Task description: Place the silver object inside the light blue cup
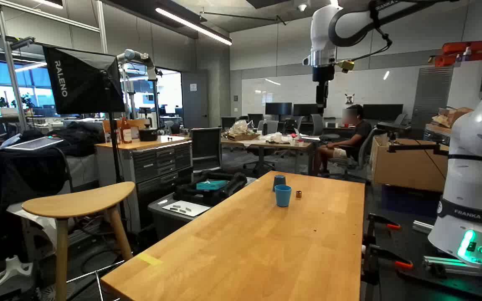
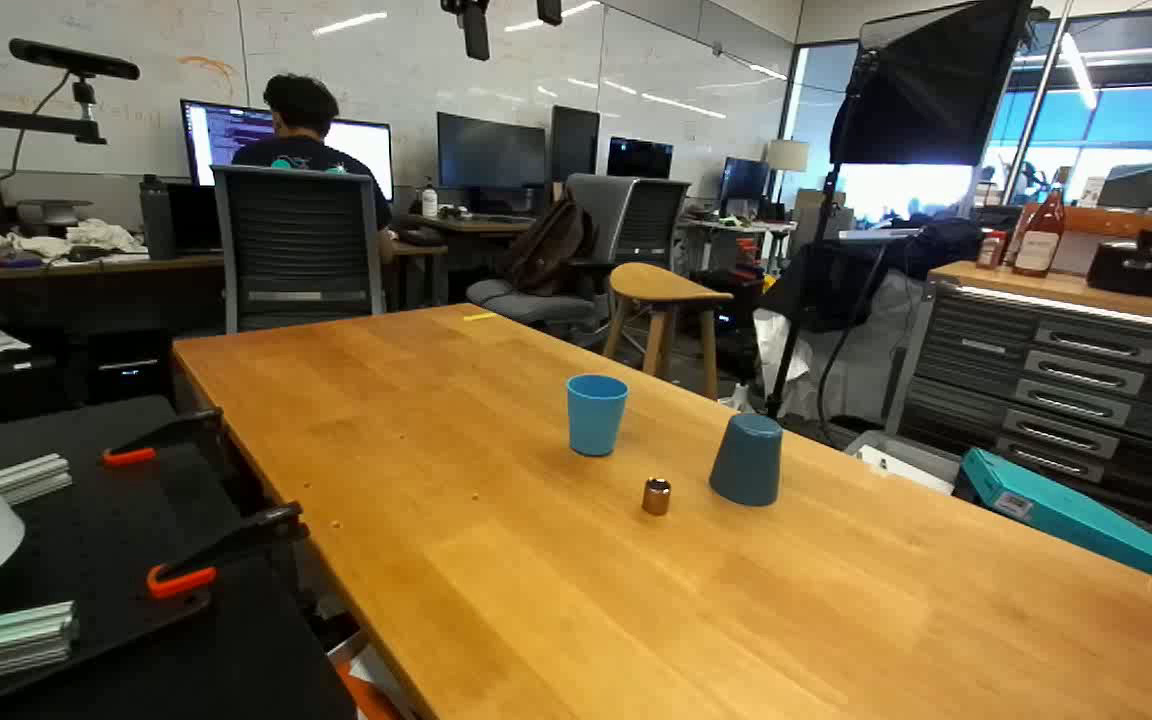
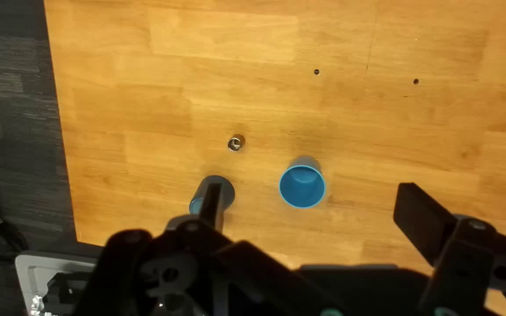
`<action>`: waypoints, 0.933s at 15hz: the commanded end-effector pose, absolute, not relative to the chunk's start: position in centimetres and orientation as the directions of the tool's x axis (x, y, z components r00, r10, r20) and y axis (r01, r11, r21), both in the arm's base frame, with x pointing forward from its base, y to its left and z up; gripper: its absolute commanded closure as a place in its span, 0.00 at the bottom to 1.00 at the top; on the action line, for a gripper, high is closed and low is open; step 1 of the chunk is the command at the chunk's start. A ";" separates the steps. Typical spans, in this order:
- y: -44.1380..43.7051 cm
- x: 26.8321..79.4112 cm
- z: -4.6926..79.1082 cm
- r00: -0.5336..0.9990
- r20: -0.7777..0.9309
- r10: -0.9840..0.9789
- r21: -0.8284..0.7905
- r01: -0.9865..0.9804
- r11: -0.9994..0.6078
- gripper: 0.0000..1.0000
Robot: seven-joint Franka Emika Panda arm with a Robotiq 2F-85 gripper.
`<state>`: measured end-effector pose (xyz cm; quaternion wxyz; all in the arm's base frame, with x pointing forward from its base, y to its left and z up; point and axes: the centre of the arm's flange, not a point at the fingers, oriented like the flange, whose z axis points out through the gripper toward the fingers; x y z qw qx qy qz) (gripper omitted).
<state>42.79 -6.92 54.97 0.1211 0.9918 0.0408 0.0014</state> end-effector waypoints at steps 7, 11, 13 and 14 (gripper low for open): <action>-7.1 43.2 55.0 0.998 0.014 0.065 0.250 0.059 -0.966 0.00; -12.0 46.7 50.6 0.998 -0.004 -0.065 0.176 -0.064 -0.982 0.00; -14.6 48.2 47.2 0.993 -0.017 -0.119 0.139 -0.115 -0.984 0.00; -16.0 48.8 45.2 0.989 -0.026 -0.142 0.119 -0.138 -0.983 0.00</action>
